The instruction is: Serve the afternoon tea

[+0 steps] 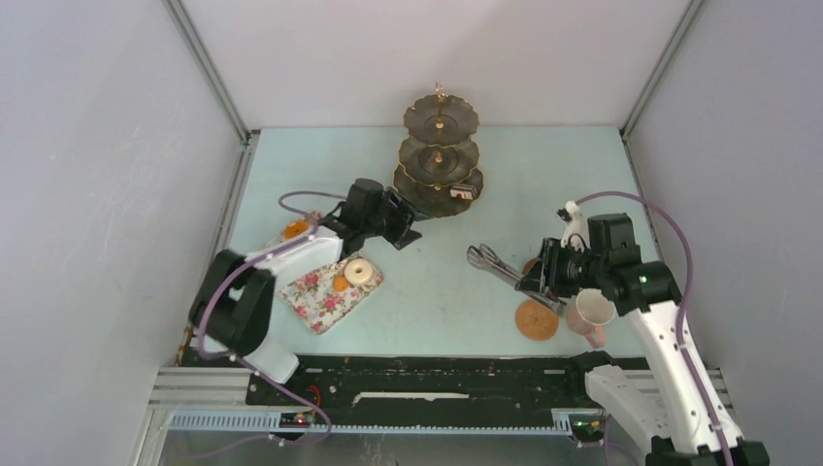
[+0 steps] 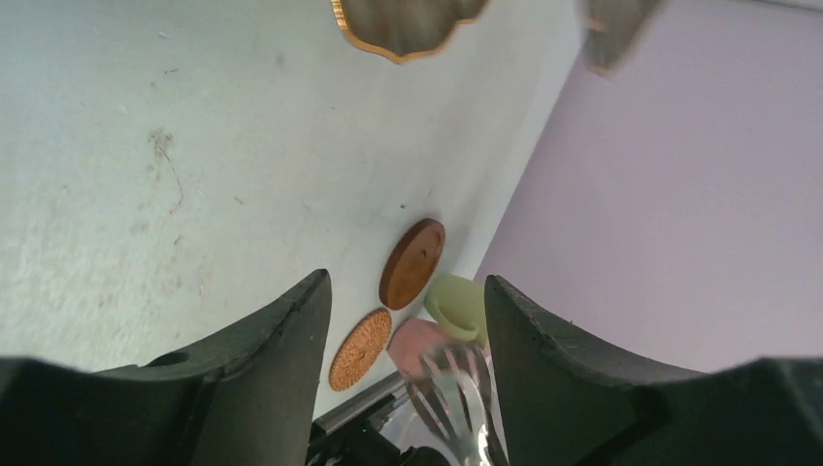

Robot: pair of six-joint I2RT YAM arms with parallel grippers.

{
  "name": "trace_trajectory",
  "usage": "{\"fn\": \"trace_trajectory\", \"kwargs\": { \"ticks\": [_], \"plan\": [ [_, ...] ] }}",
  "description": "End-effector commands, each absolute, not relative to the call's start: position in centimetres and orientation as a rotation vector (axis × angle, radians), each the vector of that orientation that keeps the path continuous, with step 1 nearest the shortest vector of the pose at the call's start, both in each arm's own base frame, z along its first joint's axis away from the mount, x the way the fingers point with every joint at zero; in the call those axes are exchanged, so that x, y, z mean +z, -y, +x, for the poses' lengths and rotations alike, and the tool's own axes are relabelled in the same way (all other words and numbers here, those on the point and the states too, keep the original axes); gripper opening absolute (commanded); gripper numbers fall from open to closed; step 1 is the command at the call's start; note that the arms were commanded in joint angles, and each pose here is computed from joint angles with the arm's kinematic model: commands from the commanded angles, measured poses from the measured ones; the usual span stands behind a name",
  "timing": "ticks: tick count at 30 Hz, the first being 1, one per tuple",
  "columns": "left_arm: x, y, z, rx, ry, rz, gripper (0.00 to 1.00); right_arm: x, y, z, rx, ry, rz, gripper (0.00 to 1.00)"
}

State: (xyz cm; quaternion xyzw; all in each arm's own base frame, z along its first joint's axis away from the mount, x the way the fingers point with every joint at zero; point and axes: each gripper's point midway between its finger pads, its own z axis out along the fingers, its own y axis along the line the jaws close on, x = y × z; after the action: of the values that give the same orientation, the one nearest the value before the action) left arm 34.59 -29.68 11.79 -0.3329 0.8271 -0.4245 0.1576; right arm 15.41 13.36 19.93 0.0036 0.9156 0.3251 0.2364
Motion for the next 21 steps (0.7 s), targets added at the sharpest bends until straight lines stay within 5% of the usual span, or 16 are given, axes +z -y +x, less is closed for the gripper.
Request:
{"fn": "trace_trajectory", "kwargs": {
  "ticks": [1,8,21],
  "plan": [
    [16.7,25.0,32.6,-1.041,-2.311,-0.758,0.65,20.8,-15.5,18.0,0.994,-2.424,-0.125,0.37],
    [19.6,15.4,27.7,-0.873,-2.162,-0.832,0.66,20.5,-21.6,20.7,1.176,-2.434,-0.244,0.38],
    [35.0,5.6,20.2,-0.363,-2.027,-0.376,0.75,21.4,-36.9,24.2,1.361,-2.372,-0.429,0.38]
  ]
}}
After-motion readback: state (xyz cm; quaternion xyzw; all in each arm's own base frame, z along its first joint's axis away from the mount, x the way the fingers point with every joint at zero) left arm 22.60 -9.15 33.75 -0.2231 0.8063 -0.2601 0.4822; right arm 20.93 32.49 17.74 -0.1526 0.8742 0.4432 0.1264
